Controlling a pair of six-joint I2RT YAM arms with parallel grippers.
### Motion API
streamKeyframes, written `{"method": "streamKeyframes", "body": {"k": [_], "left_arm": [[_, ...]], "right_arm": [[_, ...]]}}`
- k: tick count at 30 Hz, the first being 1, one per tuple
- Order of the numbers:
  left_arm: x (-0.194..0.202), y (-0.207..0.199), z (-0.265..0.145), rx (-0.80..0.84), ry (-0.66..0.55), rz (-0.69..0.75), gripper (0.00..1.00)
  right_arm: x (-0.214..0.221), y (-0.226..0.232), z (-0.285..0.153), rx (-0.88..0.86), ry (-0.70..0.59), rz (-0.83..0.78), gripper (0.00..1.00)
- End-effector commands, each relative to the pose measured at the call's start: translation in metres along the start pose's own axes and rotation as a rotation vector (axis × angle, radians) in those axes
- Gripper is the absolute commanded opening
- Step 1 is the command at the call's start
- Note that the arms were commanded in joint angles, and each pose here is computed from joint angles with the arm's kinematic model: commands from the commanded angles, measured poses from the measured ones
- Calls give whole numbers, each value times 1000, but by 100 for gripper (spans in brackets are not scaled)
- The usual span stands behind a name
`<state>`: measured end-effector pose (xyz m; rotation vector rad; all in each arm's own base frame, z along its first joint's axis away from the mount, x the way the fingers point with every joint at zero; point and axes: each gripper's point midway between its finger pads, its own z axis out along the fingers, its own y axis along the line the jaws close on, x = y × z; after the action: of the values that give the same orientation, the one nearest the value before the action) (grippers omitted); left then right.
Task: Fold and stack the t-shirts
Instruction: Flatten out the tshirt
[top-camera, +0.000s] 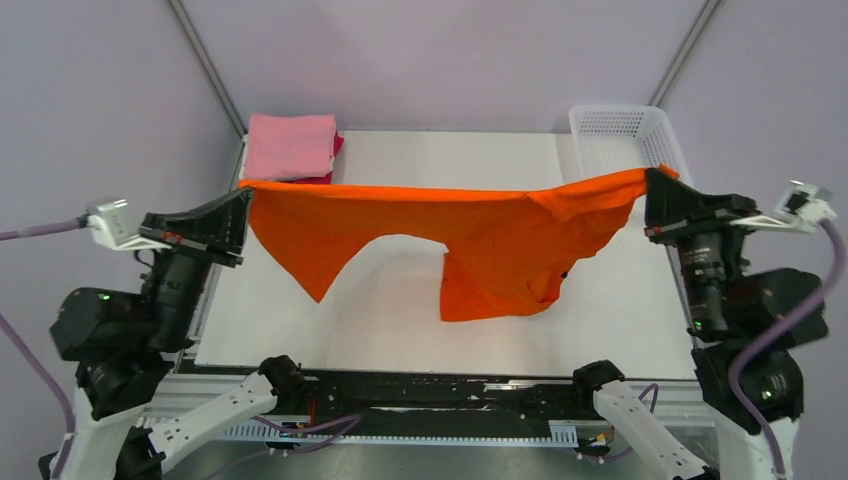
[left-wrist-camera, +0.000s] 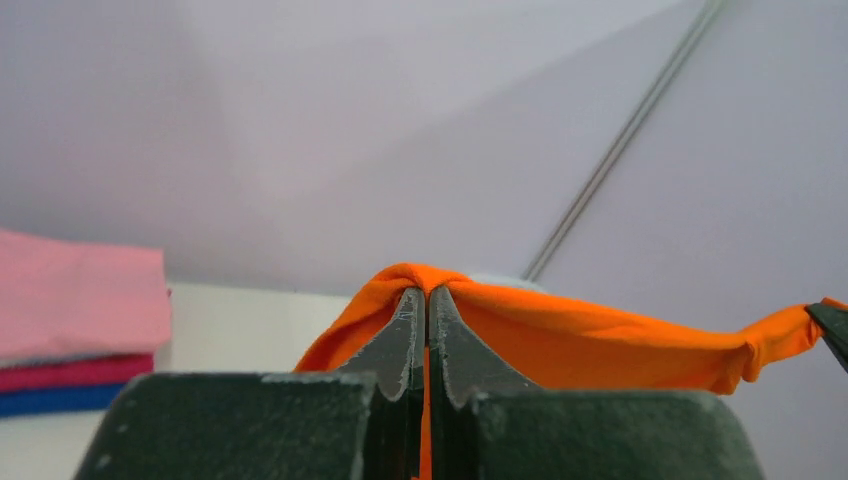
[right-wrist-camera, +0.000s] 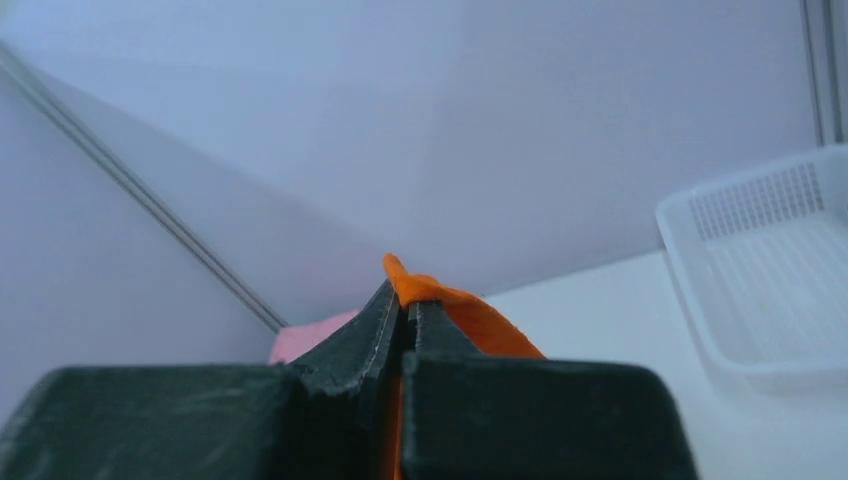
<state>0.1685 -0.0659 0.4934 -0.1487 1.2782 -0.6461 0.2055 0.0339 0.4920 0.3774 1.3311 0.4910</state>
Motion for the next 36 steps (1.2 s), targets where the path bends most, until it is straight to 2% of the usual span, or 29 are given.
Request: {"method": "streamKeyframes", "body": {"k": [1,7,12,15,17,20,24,26,27,28,29,30,31,32,33,34,35,36], "left_arm": [[-56,-39,-8,192,-71,87,0],[-102,-74,-27,357,-73,114,0],[-99,-83,-19,377,-45,141,0],[-85,-71,0,285,-21,176,0],[-72,-55,18,169,-16,213,0],[-48,-12,41,-91,-10,284,0],[5,44,63,-443,17,401,0],[47,70,78,-536,76,411,0],[88,78,91,-498,187,437,0],[101,103,97,-561,204,381,0],[147,116,110,-525,315,377,0],[161,140,115,-569,333,357,0],[203,156,127,-551,406,353,0],[222,178,129,-583,438,349,0],[260,191,145,-551,508,334,1],[267,205,155,-565,518,310,0],[308,224,159,-568,624,291,0],[308,240,172,-595,622,260,0]], "right_arm": [[-74,44,-41,-185,-156,-23,0],[-135,74,-90,-313,-287,-41,0],[-149,80,-89,-311,-306,-74,0],[-144,70,-65,-228,-297,-97,0],[-132,62,-39,-167,-270,-126,0],[-104,41,5,-43,-216,-171,0],[-47,-7,63,177,-141,-226,0],[-4,-37,88,284,-81,-252,0],[14,-50,98,327,-64,-255,0],[34,-62,107,364,-36,-260,0],[58,-76,117,395,5,-265,0],[82,-88,127,412,47,-266,0],[106,-102,137,432,90,-264,0],[129,-116,147,450,133,-259,0],[151,-129,157,464,175,-253,0],[174,-142,167,479,220,-249,0],[193,-152,176,489,256,-242,0],[212,-162,185,498,292,-241,0]]}}
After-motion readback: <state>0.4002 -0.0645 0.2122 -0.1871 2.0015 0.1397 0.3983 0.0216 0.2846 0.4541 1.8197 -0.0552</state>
